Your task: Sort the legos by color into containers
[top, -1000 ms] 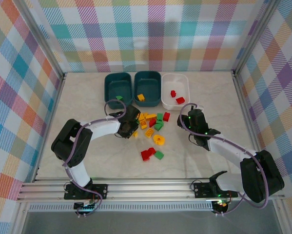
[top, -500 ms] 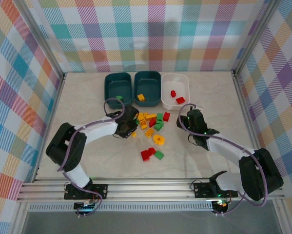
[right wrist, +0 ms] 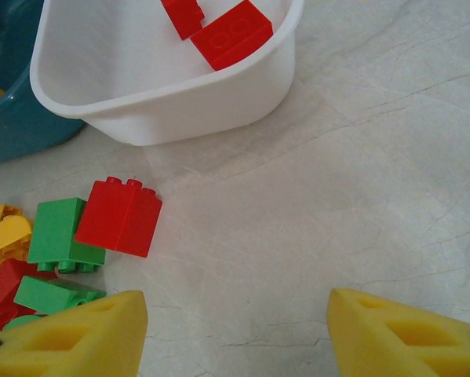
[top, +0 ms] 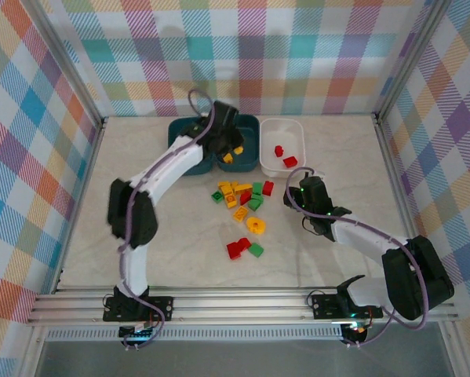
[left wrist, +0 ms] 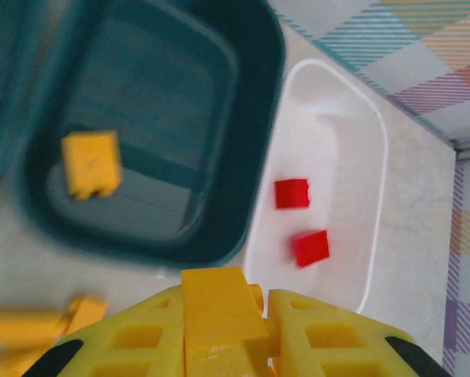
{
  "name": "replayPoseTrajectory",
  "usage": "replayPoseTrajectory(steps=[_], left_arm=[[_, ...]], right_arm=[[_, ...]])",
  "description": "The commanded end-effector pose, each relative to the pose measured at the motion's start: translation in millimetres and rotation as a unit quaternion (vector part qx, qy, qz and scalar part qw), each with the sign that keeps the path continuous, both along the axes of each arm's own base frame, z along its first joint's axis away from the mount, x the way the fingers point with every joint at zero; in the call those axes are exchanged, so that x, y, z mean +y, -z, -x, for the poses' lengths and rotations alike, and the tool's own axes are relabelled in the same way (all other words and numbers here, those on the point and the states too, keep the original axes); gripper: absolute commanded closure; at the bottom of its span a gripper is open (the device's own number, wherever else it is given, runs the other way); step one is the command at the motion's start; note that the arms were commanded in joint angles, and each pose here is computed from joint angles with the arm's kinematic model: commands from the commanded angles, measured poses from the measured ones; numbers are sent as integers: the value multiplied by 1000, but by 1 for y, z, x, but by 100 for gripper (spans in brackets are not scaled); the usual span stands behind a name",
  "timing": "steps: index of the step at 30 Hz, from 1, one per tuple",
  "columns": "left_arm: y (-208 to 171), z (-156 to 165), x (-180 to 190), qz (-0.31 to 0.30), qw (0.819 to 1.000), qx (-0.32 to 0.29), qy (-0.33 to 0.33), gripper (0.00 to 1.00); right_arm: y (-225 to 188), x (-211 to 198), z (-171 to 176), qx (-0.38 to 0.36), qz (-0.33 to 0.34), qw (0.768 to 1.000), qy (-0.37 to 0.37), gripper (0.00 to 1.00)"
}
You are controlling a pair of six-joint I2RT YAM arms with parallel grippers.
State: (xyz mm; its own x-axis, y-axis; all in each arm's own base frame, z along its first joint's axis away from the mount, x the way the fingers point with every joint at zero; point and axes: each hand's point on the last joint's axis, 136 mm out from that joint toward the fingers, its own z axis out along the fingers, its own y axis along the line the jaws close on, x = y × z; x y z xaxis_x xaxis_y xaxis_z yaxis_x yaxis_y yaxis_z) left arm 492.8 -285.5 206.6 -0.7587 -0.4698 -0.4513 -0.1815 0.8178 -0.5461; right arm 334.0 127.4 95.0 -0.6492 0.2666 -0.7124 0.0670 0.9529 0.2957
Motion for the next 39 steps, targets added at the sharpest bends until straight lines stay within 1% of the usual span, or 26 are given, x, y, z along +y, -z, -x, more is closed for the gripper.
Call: replayPoseTrajectory(steps=[1,3,5,7,9,10,12,14,15,17,18,21,22,23,26,29,31,32,34,36,38,39], left_arm=[[45,-16,-13,-17,995,61,76,73],[57,-34,-19,-33,994,62,86,72],[65,-47,-18,-46,994,66,80,72],[76,-56,-17,-41,994,71,76,70],[84,-59,-12,-36,994,80,69,67],[86,-58,-13,-33,993,82,73,63],[80,-56,-19,-22,993,78,90,50],[64,-51,-26,-15,992,65,110,40],[53,-46,-30,-14,991,56,124,34],[21,-31,-41,-5,988,36,151,27],[4,-18,-50,-1,985,21,172,23],[-23,22,-53,-56,981,-22,185,11],[-24,37,-51,-71,980,-31,184,7],[-22,48,-45,-79,980,-34,180,6],[7,77,-7,-99,987,-13,127,6],[47,107,36,-125,989,17,74,6],[69,125,60,-130,990,39,39,8],[76,131,69,-134,990,46,24,11],[90,139,88,-152,987,56,-2,20],[100,142,97,-168,984,61,-12,29],[114,142,104,-187,979,82,-24,36],[119,141,103,-186,978,90,-22,37]], right_arm=[[-15,8,-6,-17,-9,1000,-7,37],[-14,9,-6,-14,-13,1000,-7,37],[-10,16,-7,-2,-24,1000,-16,36],[-7,22,-7,11,-34,999,-25,36],[-3,24,-8,18,-35,999,-25,36],[-2,24,-8,20,-35,999,-25,36],[-1,25,-9,22,-36,999,-26,35],[0,26,-8,23,-36,999,-27,34],[0,26,-8,24,-36,999,-28,34],[0,26,-8,25,-37,999,-27,34],[1,25,-8,25,-36,999,-27,34],[2,25,-8,27,-37,999,-25,34],[1,24,-7,28,-36,999,-22,34],[0,22,-7,27,-35,999,-18,33],[-6,11,-3,12,-37,999,9,33],[-15,-9,4,-19,-38,998,54,30],[-19,-19,9,-37,-41,996,74,28],[-21,-21,10,-43,-45,995,79,28],[-24,-26,13,-52,-47,994,87,28],[-25,-29,14,-58,-46,993,95,28],[-24,-33,15,-61,-47,992,103,28],[-25,-33,16,-67,-50,991,104,28]])
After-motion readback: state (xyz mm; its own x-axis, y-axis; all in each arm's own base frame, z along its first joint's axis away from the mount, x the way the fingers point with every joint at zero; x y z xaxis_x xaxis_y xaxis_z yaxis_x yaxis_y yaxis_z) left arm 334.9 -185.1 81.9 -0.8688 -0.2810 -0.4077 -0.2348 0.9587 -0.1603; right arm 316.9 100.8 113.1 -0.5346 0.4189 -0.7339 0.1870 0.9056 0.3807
